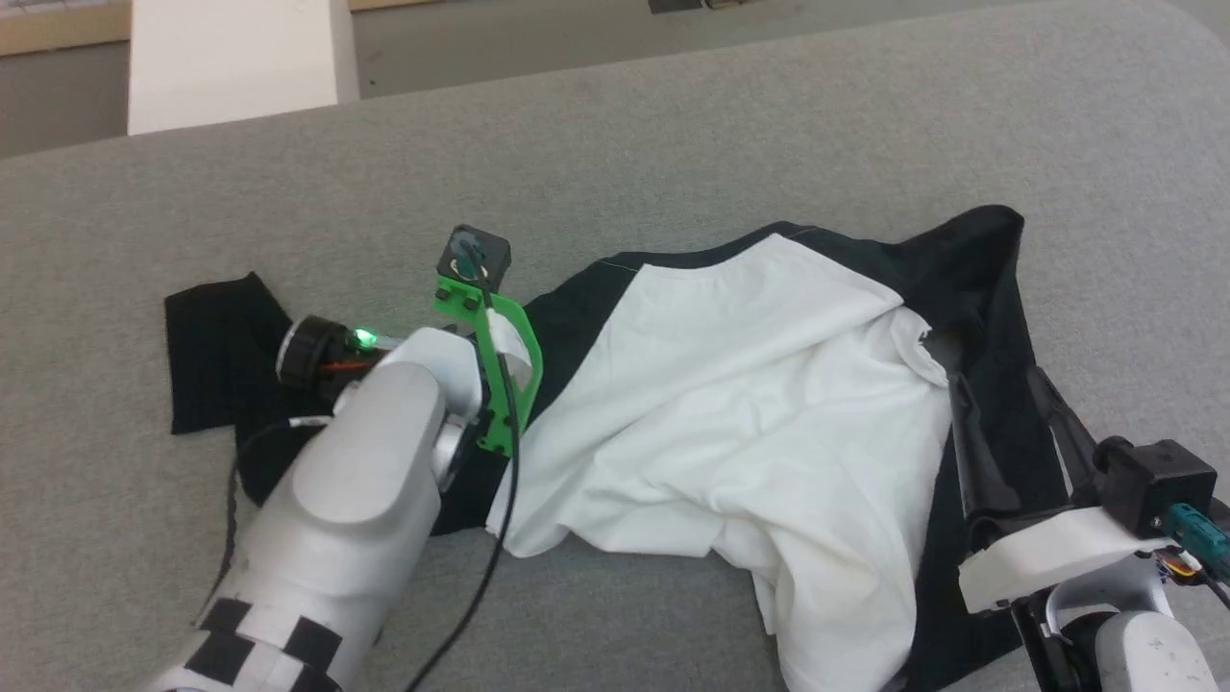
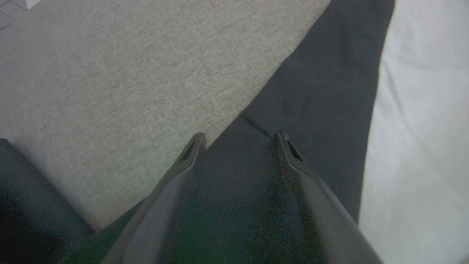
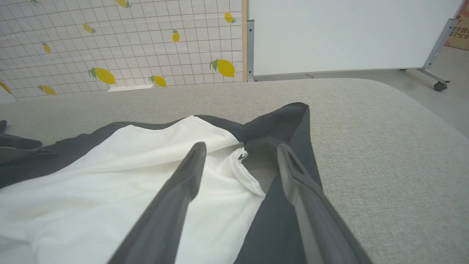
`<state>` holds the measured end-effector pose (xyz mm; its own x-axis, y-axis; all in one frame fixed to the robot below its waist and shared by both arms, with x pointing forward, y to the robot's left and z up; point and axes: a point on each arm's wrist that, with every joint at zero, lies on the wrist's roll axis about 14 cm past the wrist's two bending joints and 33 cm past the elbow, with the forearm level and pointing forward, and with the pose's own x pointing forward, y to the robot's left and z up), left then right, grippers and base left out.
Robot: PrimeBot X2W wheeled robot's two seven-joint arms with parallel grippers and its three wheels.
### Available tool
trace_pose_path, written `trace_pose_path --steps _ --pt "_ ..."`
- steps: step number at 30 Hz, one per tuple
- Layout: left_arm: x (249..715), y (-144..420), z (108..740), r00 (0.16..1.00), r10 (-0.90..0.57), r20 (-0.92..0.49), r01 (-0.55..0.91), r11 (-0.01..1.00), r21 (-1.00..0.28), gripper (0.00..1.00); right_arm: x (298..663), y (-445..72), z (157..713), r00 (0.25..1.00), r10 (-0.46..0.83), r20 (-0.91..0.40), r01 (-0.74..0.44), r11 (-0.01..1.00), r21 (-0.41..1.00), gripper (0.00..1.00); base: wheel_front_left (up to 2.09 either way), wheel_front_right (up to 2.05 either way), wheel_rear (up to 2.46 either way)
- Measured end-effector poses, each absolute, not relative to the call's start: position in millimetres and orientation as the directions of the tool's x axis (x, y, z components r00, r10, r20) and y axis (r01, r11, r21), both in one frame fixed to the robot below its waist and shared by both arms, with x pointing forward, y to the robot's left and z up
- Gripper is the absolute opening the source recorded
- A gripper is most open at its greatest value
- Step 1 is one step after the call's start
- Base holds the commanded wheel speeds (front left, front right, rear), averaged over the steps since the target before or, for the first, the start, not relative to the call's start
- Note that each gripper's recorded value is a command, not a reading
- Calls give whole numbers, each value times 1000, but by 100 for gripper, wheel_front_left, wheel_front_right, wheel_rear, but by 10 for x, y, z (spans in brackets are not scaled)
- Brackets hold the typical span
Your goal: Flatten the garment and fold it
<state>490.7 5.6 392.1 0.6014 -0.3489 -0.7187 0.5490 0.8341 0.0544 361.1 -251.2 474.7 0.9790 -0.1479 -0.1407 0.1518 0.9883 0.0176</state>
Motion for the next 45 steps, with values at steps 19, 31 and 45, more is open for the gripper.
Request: trace_pose_path --steps 19,31,45 --pt "4863 -145 3811 462 -431 -775 557 821 -124 0 3679 -2526 4660 976 -151 -154 158 987 33 100 0 0 0" --pt "4830 376 4017 713 -390 -583 327 920 -215 0 3769 -2446 4844 987 -122 -101 126 991 36 100 0 0 0" --pt "4666 720 4150 796 -348 -496 255 935 -247 0 4600 -2398 4846 966 -51 -252 7 985 -174 100 0 0 0"
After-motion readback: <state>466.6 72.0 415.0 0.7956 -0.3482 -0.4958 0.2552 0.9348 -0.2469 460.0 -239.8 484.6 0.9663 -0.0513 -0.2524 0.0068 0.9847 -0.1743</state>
